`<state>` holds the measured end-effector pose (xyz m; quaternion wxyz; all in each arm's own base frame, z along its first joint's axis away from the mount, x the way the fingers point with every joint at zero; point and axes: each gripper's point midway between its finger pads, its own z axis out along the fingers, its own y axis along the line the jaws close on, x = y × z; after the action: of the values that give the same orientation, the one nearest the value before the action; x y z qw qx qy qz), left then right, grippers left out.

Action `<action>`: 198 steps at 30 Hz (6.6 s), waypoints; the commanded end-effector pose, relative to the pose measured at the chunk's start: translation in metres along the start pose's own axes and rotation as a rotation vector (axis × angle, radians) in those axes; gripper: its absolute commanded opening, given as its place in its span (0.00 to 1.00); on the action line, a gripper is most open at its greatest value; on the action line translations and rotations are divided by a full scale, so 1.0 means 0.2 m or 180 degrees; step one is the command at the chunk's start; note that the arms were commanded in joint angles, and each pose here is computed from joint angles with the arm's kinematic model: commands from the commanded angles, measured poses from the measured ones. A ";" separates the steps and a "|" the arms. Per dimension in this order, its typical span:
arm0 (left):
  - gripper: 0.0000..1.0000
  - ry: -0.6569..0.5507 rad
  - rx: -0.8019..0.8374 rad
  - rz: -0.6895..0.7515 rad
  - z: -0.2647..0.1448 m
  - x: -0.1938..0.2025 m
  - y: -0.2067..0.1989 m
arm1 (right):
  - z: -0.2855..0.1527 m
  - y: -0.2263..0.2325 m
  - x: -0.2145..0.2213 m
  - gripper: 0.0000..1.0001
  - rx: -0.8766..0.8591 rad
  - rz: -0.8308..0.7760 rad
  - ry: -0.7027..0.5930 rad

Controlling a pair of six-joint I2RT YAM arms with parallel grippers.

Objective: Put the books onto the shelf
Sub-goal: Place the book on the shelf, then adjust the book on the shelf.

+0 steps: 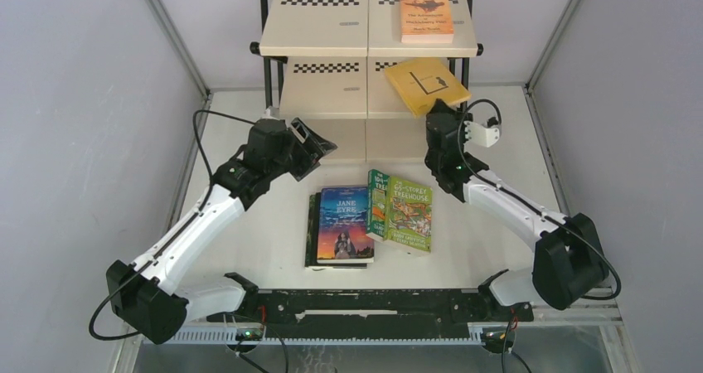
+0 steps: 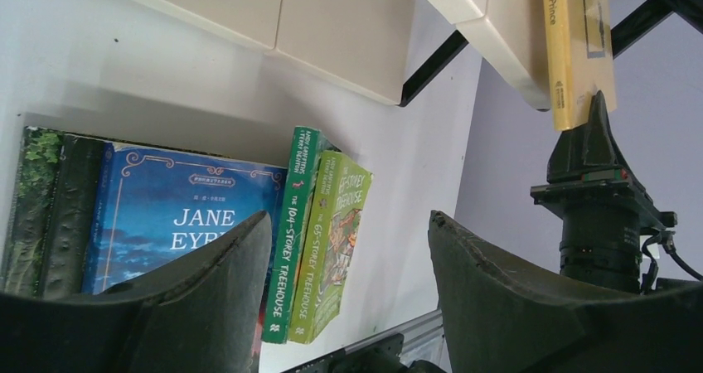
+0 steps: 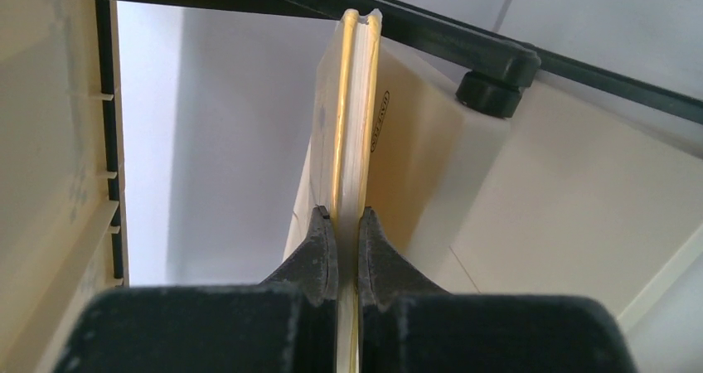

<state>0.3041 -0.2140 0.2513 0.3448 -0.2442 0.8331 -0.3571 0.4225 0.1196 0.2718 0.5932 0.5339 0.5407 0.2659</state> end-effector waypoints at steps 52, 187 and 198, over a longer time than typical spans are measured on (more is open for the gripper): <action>0.76 -0.0266 0.0415 -0.0044 -0.16 -0.13 -0.14 | -0.05 -0.03 0.33 0.50 0.0052 -0.0496 0.0532; 0.54 -0.1230 0.0559 0.1220 0.48 -0.22 -0.73 | -0.06 0.41 0.07 0.38 -0.1654 -0.1323 0.1253; 0.56 -0.1217 0.0610 0.1257 0.49 -0.21 -0.75 | 0.06 0.40 -0.03 0.12 -0.1581 -0.1338 0.0933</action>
<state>0.4311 -0.3252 0.3057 0.5579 -0.1031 0.7726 -0.2851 0.4414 0.1437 0.3133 0.6254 0.2062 0.6750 0.3326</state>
